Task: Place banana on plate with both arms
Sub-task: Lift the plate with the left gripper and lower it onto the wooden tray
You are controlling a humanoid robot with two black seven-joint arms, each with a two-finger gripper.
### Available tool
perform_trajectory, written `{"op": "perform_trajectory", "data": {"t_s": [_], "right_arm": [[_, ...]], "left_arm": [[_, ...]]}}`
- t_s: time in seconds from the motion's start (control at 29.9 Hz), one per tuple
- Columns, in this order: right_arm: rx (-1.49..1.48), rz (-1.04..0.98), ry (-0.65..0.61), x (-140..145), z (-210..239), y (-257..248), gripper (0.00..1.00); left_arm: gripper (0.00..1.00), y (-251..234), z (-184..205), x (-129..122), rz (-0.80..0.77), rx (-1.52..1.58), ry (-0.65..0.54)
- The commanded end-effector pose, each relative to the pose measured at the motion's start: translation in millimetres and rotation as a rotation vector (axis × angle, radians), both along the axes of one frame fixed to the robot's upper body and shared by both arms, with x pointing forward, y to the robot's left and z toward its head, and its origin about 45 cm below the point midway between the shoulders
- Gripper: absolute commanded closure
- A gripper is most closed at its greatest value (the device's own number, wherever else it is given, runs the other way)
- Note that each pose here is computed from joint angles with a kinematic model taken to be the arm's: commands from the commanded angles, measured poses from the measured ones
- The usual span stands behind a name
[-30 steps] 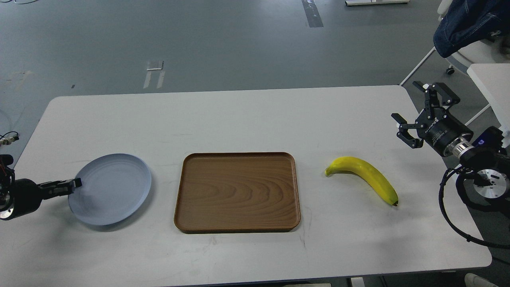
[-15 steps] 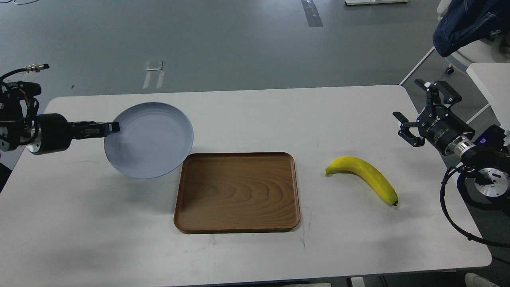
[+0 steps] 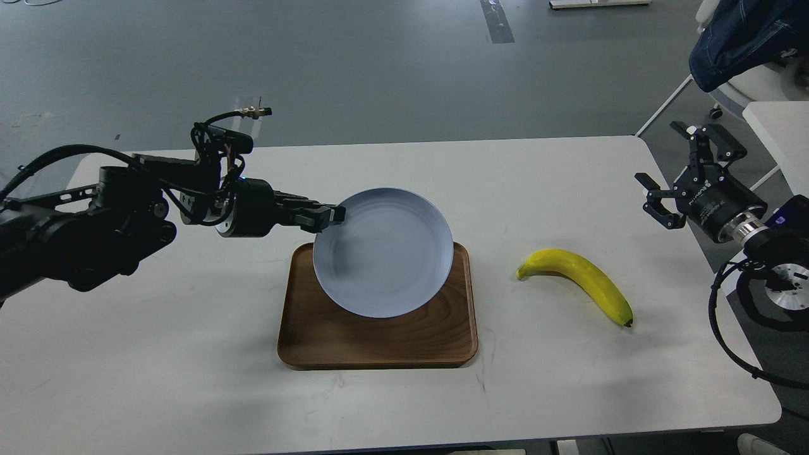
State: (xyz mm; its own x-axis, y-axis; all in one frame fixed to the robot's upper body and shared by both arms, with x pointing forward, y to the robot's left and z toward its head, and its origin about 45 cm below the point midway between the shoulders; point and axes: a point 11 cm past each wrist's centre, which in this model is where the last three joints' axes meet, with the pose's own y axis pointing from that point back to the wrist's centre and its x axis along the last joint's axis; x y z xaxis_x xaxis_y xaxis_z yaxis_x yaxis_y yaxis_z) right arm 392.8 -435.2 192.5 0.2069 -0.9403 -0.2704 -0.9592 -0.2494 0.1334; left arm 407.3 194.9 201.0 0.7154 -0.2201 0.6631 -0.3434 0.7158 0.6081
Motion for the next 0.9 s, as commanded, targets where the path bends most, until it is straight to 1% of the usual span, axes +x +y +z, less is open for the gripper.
{"op": "perform_trajectory", "data": {"t_s": [0.0, 0.1, 0.23, 0.47, 0.7, 0.87], "right_arm": [[-0.011, -0.011, 0.001, -2, 2, -7, 0.0], [-0.015, -0.015, 0.003, -4, 1, -10, 0.0], [-0.015, -0.019, 0.001, -3, 2, -11, 0.0], [-0.015, -0.019, 0.001, -3, 2, -11, 0.0], [-0.015, -0.018, 0.004, -4, 1, -10, 0.0], [-0.014, -0.016, 0.004, -4, 1, -10, 0.0]], "left_arm": [[1.0, -4, -13, -4, -0.009, 0.023, 0.023], [1.0, 4, -26, -5, 0.002, 0.063, 0.042], [1.0, -9, -36, -5, -0.008, 0.069, 0.054], [1.0, -14, -44, 2, 0.015, 0.076, 0.052], [1.0, -8, -56, -3, 0.019, 0.098, 0.064], [1.0, -8, -57, -4, 0.02, 0.1, 0.066]]}}
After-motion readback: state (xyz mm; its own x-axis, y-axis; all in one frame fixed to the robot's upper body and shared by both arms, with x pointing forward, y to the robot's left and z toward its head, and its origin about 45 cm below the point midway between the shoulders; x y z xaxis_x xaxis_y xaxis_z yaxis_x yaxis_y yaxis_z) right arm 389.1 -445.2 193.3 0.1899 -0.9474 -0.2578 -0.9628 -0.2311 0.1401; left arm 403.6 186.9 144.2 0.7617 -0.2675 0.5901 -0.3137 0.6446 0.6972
